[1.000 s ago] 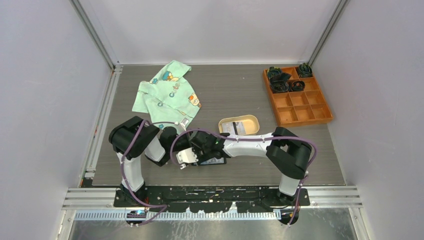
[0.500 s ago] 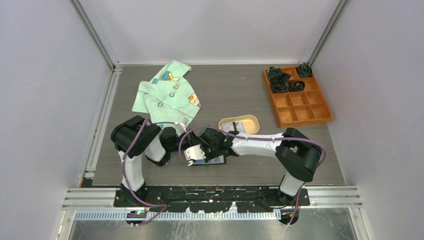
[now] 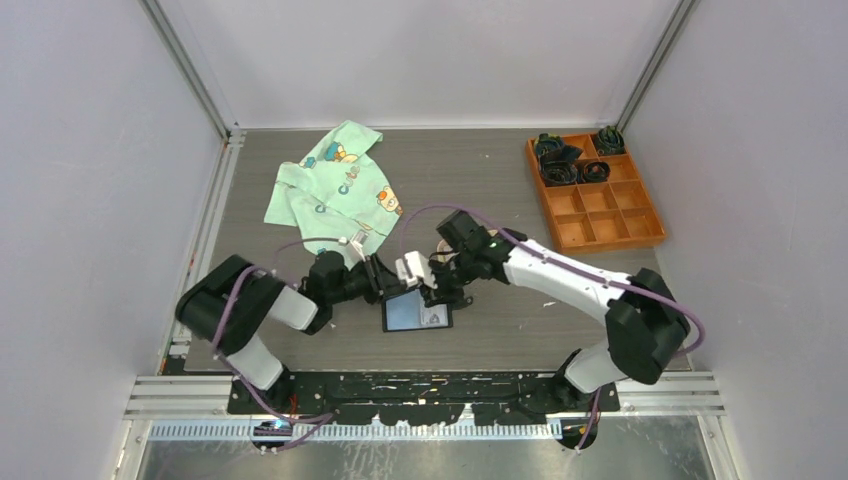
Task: Put the credit cards into the card holder
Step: Insert the credit card into the card holder, then close the card holder at the center of the board.
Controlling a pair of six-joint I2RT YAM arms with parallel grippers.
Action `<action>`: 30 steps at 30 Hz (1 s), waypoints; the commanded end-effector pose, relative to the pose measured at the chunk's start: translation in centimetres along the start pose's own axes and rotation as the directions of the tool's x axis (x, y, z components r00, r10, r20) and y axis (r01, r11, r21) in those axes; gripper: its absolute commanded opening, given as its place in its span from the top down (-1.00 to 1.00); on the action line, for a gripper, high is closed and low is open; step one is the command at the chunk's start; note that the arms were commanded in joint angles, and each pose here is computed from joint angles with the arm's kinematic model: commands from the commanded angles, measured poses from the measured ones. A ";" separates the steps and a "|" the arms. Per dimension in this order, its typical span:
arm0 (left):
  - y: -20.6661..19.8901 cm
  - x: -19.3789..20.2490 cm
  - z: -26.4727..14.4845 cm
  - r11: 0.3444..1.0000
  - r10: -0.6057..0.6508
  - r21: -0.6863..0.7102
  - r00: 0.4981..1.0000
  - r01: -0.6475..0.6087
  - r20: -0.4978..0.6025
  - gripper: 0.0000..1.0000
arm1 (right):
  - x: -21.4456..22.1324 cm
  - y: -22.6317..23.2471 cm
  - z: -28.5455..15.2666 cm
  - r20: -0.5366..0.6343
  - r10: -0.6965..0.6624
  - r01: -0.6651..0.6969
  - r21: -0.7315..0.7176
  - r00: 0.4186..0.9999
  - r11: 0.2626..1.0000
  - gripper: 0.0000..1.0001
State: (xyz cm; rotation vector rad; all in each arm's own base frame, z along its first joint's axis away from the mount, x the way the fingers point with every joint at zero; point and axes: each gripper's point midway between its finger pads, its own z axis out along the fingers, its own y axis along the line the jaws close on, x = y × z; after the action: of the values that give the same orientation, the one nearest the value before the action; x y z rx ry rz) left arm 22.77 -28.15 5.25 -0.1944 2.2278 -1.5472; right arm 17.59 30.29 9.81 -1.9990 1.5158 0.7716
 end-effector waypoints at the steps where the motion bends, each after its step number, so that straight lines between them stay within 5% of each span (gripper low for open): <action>1: -2.1 -1.2 -1.7 0.990 0.133 -0.042 0.990 -0.132 0.039 0.44 | -2.4 1.7 -3.2 0.189 0.039 -0.025 -0.075 0.981 0.997 0.58; 7: -4.7 -3.7 -7.7 0.892 0.420 -0.242 0.898 -0.382 0.129 0.24 | -1.4 -0.8 -5.9 0.220 0.118 -0.138 0.080 0.968 0.987 0.48; 13: -6.5 -4.3 -12.6 0.857 0.506 -0.274 0.812 -0.435 0.292 -0.52 | -0.5 -0.9 -6.6 0.219 0.148 -0.173 0.099 0.964 0.980 0.29; 21: -6.3 -1.6 -12.1 0.913 0.407 -0.138 0.871 -0.383 0.274 -0.63 | 2.7 0.3 -4.4 0.123 0.107 -0.110 0.018 0.987 0.994 0.20; 30: -0.6 0.6 -9.7 0.953 0.239 -0.226 0.960 -0.203 0.145 -0.56 | 6.9 -1.0 -1.9 -0.084 0.076 -0.071 0.064 0.994 0.995 0.17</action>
State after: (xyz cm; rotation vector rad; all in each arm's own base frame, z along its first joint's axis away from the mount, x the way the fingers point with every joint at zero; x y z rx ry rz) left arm 17.81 -19.31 8.01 -0.0856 2.1928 -1.0622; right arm 18.91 24.85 7.63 -1.9080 1.6589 0.7994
